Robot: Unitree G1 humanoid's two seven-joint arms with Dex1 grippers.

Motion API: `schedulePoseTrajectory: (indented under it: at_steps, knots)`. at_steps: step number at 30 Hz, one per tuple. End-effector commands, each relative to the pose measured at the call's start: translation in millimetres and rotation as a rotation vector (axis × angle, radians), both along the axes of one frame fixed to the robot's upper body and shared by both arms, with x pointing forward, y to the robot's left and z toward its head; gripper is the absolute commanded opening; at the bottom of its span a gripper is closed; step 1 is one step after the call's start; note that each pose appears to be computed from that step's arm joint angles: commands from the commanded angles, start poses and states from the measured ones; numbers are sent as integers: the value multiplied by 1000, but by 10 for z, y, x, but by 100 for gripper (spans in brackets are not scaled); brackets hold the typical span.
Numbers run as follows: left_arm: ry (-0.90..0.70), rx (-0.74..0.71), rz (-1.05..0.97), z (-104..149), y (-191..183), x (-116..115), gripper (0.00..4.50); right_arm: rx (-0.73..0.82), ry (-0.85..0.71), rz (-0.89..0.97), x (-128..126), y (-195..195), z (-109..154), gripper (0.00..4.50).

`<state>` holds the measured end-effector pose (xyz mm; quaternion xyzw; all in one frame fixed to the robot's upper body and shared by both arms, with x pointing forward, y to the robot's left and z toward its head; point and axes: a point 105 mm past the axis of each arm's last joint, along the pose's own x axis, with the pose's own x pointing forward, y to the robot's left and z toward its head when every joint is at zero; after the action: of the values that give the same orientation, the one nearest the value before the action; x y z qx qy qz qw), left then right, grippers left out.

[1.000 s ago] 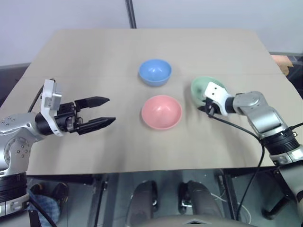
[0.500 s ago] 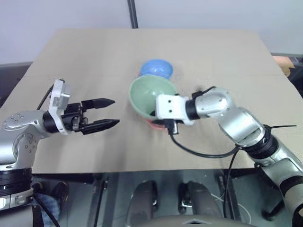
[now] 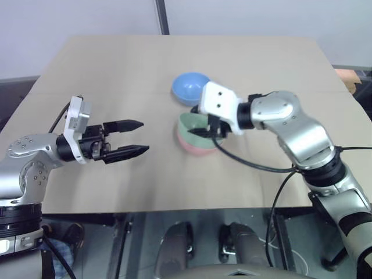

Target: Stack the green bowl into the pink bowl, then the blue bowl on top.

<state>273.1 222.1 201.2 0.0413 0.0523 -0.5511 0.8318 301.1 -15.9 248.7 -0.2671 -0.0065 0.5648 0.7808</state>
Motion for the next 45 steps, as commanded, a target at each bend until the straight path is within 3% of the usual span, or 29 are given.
schedulePoseTrajectory:
  at_steps: [1, 5, 11, 17, 21, 32, 42, 44, 45]
  knots:
    - [-43, 16, -9, 54, -32, 3, 450, 139, 74, -49, -82, -300, 206, 272]
    - [-44, 17, -13, 29, -35, 19, 450, 273, 101, -62, -196, -575, 341, 272]
    - [-72, 46, 40, 9, -5, 185, 450, 385, 158, -145, -316, -981, 308, 272]
    - [-176, 149, 145, 97, 16, 566, 450, 393, 167, -330, -400, -1532, 84, 272]
    - [-293, 313, 132, 186, -46, 888, 450, 351, 141, -416, -457, -1759, -45, 272]
    - [-423, 536, 111, 366, -504, 1543, 450, 314, 89, -454, -617, -1894, -154, 272]
    - [-424, 659, 153, 309, -773, 1731, 450, 318, 51, -497, -672, -1950, -102, 272]
    - [-423, 724, 148, 226, -813, 1755, 450, 320, 38, -507, -675, -1956, -80, 272]
    - [-450, 831, 146, 129, -835, 1789, 450, 319, 28, -513, -686, -1961, -61, 272]
